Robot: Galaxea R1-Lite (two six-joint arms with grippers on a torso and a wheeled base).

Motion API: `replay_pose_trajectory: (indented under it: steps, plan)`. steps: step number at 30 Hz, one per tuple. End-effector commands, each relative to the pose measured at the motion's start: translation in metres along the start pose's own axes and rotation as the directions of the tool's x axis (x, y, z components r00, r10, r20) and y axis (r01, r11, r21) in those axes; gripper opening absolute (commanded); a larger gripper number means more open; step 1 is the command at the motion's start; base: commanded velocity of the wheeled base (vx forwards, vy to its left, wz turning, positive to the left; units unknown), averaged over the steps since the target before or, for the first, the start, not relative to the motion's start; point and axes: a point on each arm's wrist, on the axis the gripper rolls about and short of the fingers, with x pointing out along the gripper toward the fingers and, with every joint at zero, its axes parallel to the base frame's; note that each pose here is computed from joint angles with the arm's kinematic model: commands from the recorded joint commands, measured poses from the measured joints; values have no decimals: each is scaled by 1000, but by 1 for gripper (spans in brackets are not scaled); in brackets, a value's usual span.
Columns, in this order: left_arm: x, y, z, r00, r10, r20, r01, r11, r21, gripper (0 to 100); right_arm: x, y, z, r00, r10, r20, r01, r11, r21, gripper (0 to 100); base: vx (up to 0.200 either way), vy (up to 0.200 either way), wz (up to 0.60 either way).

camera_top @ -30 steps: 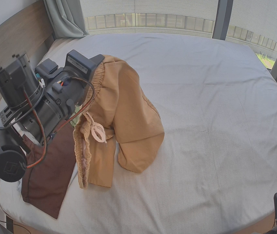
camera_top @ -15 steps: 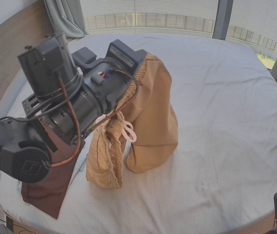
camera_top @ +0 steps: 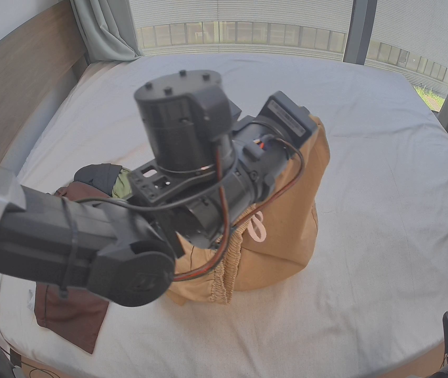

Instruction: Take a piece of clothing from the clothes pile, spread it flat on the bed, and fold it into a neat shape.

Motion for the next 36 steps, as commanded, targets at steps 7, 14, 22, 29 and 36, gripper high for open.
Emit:
replay_pose_trajectory:
  steps: [7,14,22,29,36]
  plan:
    - [38,3,-49,997,-35,-66,31,997,-74,0,1,0,-5,1000,-2,-10,2,1000,0,100,0,0,0]
    - [35,-57,-30,984,-165,-63,149,969,-197,0,1,0,-5,1000,0,-10,0,1000,0,100,0,0,0]
    - [18,-118,21,965,-261,23,256,922,-289,0,1,0,-5,1000,0,-10,0,1000,0,100,0,0,0]
    - [3,-114,55,976,-208,63,217,925,-312,0,1,0,-5,1000,0,-12,0,1000,-1,100,0,0,0]
    - [-15,-48,49,1000,-27,-2,25,970,-241,0,1,0,-5,1000,0,-12,0,1000,-1,100,0,0,0]
